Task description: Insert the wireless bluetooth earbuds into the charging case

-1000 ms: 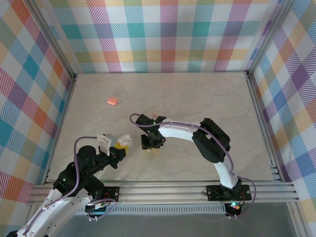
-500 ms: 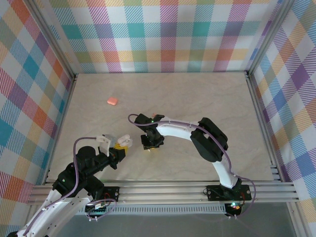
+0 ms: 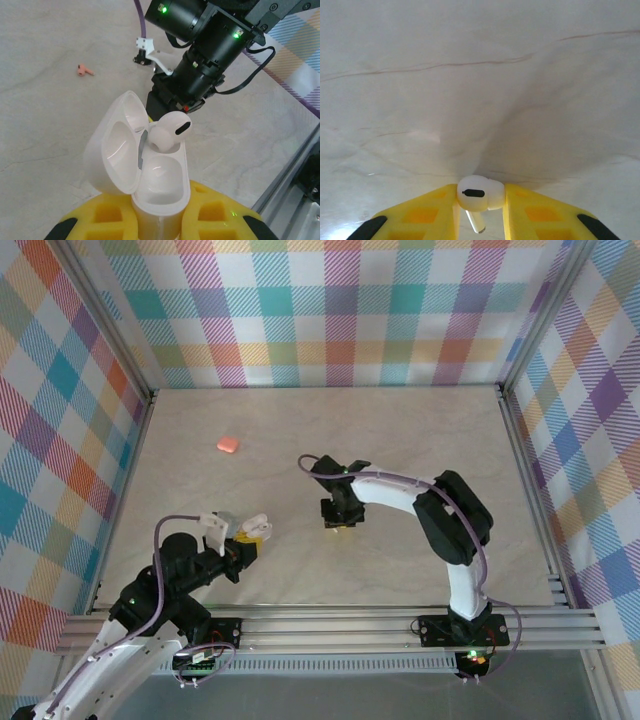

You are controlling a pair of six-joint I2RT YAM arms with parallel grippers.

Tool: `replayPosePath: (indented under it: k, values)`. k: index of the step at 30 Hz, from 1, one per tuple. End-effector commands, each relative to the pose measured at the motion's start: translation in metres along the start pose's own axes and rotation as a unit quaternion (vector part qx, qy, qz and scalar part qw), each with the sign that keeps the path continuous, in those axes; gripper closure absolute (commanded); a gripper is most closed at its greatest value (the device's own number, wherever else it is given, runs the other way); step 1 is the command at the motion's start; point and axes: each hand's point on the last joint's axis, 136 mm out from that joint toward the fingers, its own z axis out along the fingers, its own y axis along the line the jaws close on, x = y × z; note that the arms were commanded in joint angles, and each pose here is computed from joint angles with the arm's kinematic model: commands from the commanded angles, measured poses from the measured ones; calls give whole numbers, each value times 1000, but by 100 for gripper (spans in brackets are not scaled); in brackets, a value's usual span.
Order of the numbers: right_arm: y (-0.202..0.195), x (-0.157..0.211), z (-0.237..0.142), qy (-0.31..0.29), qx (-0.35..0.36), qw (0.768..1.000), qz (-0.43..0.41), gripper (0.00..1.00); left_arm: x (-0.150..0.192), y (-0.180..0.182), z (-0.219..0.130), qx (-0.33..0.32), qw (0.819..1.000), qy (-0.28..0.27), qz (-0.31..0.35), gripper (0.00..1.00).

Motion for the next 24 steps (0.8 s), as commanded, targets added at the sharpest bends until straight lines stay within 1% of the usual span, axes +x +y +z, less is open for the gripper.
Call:
replayPosePath:
  k: [1,7,8,14,19,24]
  values:
    - [-14,4,-3,-4,10,1000,-6,72,-23,-17,1,41,999,-32,-4,100]
    - [-29,9,4,7,13,1000,5,71,-27,-26,15,71,997,-25,-12,100]
    - [-29,9,5,7,12,1000,5,70,-35,-29,17,79,996,-36,-9,100]
    - [-27,6,2,4,8,1000,4,57,-38,-29,27,74,997,-23,-5,100]
    - [-24,2,1,-1,4,1000,2,57,-37,-23,23,56,998,-20,1,100]
    - [-22,-1,7,8,7,1000,-6,57,-39,-23,21,53,998,-27,4,100]
